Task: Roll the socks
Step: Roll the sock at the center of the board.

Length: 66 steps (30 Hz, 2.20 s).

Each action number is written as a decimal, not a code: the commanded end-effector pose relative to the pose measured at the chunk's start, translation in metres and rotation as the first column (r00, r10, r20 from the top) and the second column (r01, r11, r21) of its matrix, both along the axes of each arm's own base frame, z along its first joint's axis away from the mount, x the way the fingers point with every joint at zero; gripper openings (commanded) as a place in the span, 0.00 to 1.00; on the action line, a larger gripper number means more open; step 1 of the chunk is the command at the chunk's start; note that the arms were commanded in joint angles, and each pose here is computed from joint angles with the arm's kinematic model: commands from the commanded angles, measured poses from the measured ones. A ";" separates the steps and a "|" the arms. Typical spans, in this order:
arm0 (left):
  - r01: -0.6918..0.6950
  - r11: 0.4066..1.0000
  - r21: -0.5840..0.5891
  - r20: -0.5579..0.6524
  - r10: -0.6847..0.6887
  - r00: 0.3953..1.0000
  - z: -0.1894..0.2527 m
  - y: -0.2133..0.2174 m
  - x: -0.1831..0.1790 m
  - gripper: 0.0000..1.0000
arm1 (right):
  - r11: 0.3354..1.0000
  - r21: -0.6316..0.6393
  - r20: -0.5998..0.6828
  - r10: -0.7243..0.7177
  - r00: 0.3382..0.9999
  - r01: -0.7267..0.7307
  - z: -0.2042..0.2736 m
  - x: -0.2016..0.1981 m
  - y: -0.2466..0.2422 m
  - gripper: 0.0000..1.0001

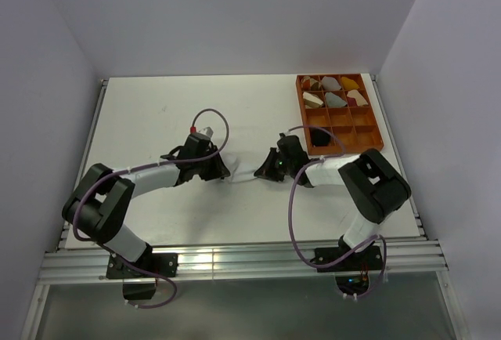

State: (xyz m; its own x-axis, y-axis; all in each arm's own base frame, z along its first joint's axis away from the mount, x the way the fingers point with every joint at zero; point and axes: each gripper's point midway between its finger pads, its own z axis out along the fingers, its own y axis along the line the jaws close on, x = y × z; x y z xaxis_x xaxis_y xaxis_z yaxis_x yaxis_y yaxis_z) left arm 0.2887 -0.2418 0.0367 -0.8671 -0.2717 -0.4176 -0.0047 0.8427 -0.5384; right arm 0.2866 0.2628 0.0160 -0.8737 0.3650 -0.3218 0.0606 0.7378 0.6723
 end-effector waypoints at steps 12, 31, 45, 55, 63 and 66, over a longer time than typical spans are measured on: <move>-0.191 0.961 0.199 0.109 0.172 0.979 0.009 0.040 0.032 0.04 | 0.999 -0.046 0.035 0.029 0.999 -0.027 -0.010 0.021 -0.009 0.00; -0.111 0.869 0.483 0.129 0.054 0.990 -0.018 0.021 0.020 0.00 | 0.994 0.095 0.248 -0.069 0.966 0.047 0.082 0.050 -0.001 0.36; -0.080 0.837 0.542 0.142 0.003 0.990 -0.017 0.013 0.015 0.01 | 0.967 0.256 0.228 -0.058 0.972 -0.003 0.090 0.063 0.055 0.45; -0.075 0.833 0.548 0.140 -0.004 0.990 -0.018 0.011 0.014 0.01 | 0.966 0.253 0.168 -0.097 0.981 0.052 0.075 0.074 0.070 0.51; -0.068 0.835 0.546 0.140 -0.010 0.990 -0.020 0.009 0.015 0.01 | 0.966 0.257 0.102 -0.068 0.992 0.040 0.057 0.068 0.082 0.51; -0.063 0.839 0.540 0.143 -0.018 0.990 -0.019 0.007 0.015 0.01 | 0.962 0.273 0.097 -0.053 0.994 0.025 0.055 0.067 0.089 0.50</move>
State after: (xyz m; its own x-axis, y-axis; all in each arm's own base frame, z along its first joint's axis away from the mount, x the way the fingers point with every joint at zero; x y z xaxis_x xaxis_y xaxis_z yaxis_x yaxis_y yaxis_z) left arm 0.3142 -0.2439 0.0326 -0.7510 -0.0508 -0.6583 -0.0121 0.9979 -0.0631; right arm 0.3433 0.3335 0.0493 -0.8319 0.4769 -0.2838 0.0519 0.5759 0.8158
